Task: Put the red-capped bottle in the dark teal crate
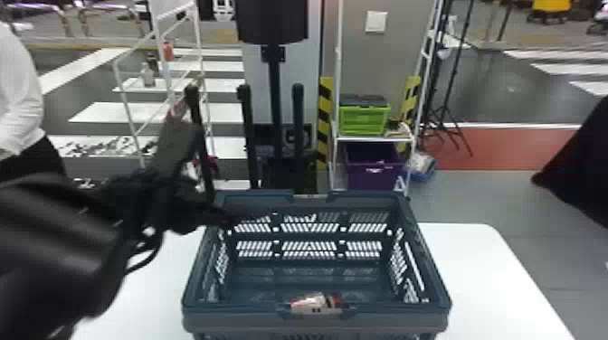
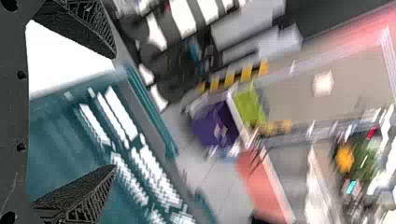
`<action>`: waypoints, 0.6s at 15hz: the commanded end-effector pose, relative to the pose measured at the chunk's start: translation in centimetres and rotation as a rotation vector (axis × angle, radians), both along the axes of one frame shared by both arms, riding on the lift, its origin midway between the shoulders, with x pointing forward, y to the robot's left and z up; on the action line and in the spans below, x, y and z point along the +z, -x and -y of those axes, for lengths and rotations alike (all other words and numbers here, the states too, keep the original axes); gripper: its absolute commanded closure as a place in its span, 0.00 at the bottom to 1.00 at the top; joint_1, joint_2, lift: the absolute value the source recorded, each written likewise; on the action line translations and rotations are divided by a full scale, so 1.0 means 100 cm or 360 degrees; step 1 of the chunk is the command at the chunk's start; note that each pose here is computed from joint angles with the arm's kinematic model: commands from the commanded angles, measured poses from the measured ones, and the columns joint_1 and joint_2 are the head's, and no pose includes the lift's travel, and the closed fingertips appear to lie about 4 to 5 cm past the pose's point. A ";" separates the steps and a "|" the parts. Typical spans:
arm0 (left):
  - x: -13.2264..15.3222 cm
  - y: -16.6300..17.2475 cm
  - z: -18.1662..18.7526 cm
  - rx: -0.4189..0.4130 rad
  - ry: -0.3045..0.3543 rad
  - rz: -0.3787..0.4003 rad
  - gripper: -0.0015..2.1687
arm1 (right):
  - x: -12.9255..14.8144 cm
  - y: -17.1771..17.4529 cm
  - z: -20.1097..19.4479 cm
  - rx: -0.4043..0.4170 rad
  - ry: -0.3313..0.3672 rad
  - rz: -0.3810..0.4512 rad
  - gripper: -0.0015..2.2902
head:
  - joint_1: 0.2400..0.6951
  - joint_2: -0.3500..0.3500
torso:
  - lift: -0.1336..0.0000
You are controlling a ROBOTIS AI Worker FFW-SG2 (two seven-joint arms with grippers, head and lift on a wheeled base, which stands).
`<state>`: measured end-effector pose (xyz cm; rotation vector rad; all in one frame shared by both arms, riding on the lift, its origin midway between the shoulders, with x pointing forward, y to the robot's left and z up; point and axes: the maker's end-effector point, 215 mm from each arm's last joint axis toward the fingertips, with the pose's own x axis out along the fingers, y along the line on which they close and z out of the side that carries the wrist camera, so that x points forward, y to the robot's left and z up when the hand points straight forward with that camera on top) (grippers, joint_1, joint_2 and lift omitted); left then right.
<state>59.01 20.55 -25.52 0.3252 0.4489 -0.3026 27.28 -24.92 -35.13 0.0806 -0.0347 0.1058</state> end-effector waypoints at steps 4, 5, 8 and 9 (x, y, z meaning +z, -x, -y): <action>0.011 0.120 -0.099 0.0513 0.0113 0.0296 0.02 | 0.003 -0.002 0.001 0.0018 0.0006 0.0010 0.07 | 0.57 0.50 | 1.00; 0.015 0.139 -0.108 0.0560 0.0204 0.0373 0.02 | 0.003 -0.002 0.000 0.0026 0.0007 0.0010 0.07 | 0.57 0.50 | 1.00; 0.008 0.184 -0.119 0.0639 0.0344 0.0588 0.02 | 0.005 -0.003 -0.001 0.0039 0.0009 0.0016 0.07 | 0.57 0.50 | 1.00; 0.003 0.198 -0.117 0.0637 0.0400 0.0670 0.02 | 0.003 -0.003 -0.002 0.0044 0.0010 0.0009 0.07 | 0.57 0.50 | 1.00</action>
